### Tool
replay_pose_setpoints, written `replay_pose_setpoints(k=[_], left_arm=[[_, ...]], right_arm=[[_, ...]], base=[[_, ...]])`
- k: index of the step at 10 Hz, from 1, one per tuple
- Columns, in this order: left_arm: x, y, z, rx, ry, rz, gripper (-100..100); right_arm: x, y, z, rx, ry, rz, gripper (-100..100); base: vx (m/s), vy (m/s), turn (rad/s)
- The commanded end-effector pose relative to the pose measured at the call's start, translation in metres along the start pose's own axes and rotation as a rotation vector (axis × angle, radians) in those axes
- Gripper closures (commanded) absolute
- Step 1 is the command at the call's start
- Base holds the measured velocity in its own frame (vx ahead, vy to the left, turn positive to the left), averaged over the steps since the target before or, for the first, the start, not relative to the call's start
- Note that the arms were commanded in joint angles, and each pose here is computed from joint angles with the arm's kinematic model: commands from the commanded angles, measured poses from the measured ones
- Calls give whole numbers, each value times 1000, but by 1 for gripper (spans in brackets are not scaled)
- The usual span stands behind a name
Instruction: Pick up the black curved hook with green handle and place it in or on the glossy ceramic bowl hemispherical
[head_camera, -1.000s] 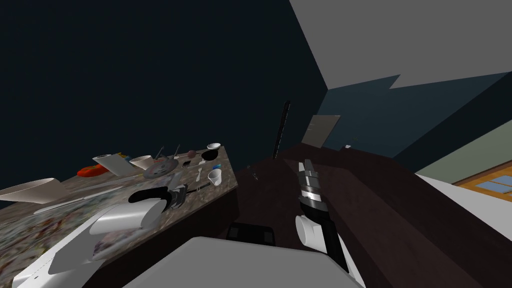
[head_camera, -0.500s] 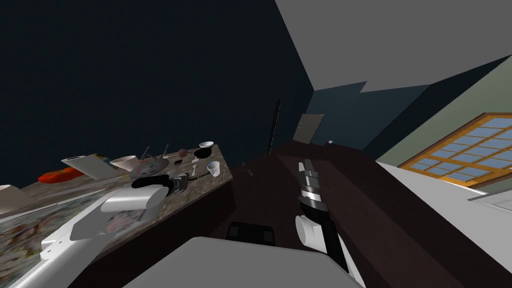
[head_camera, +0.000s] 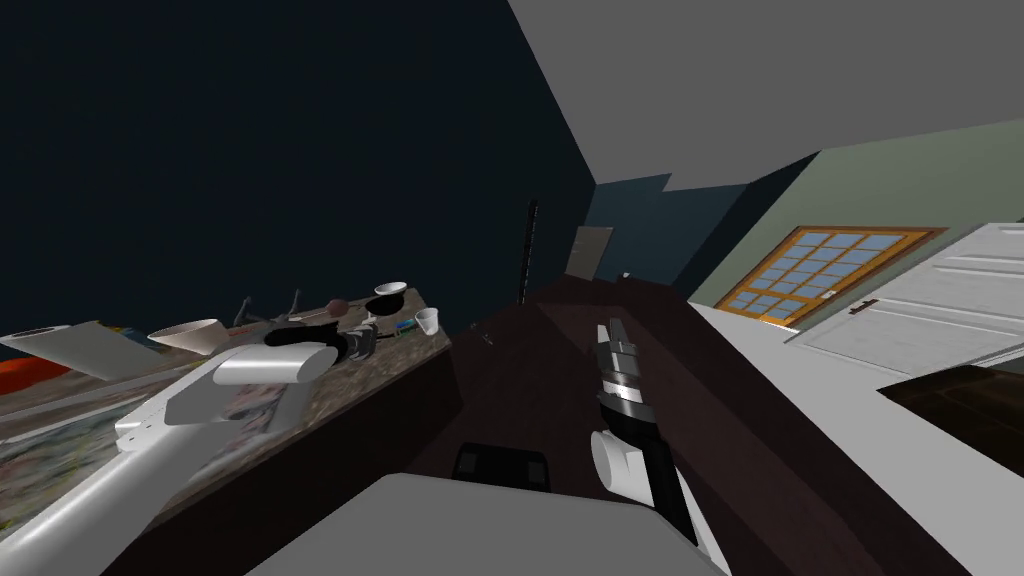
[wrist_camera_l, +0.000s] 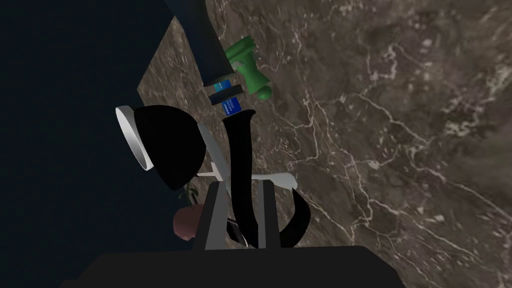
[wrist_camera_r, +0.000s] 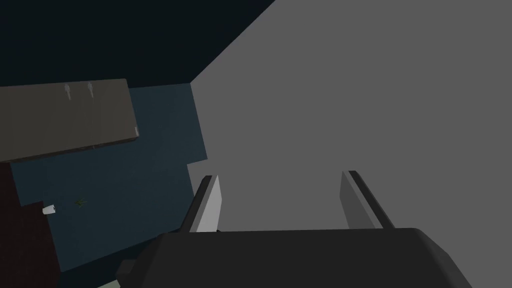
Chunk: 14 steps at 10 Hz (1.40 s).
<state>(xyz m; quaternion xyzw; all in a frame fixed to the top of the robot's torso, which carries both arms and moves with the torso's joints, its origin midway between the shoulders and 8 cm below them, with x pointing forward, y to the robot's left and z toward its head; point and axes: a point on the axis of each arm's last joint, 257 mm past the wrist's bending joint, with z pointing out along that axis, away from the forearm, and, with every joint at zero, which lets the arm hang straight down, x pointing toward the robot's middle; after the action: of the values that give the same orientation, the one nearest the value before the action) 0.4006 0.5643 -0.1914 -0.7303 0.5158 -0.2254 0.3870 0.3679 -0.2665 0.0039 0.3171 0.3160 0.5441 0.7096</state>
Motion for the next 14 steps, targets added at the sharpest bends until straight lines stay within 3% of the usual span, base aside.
replay_pose_setpoints(k=[1, 2, 5, 8, 9, 12, 14], left_arm=[[-5, -29, 4, 38, -1, 5, 100], [-10, -25, 6, 28, -8, -4, 100], [-23, -58, 11, 59, -19, -11, 100], [-34, -72, 14, 66, -31, -23, 100], [-41, -89, 13, 83, -37, -27, 100], [-56, -100, 16, 82, -55, -46, 100], [-70, -132, 13, 110, -72, -61, 100]], right_arm=[[0, 0, 0, 0, 0, 0, 0], [0, 0, 0, 0, 0, 0, 0], [0, 0, 0, 0, 0, 0, 0], [0, 0, 0, 0, 0, 0, 0], [0, 0, 0, 0, 0, -1, 0], [0, 0, 0, 0, 0, 0, 0], [0, 0, 0, 0, 0, -1, 0]], base=[[-170, -96, -276], [-107, -60, -128], [-76, -35, -169], [-68, -11, -144], [-58, -16, -179], [-58, -3, -155], [-59, 26, -228]])
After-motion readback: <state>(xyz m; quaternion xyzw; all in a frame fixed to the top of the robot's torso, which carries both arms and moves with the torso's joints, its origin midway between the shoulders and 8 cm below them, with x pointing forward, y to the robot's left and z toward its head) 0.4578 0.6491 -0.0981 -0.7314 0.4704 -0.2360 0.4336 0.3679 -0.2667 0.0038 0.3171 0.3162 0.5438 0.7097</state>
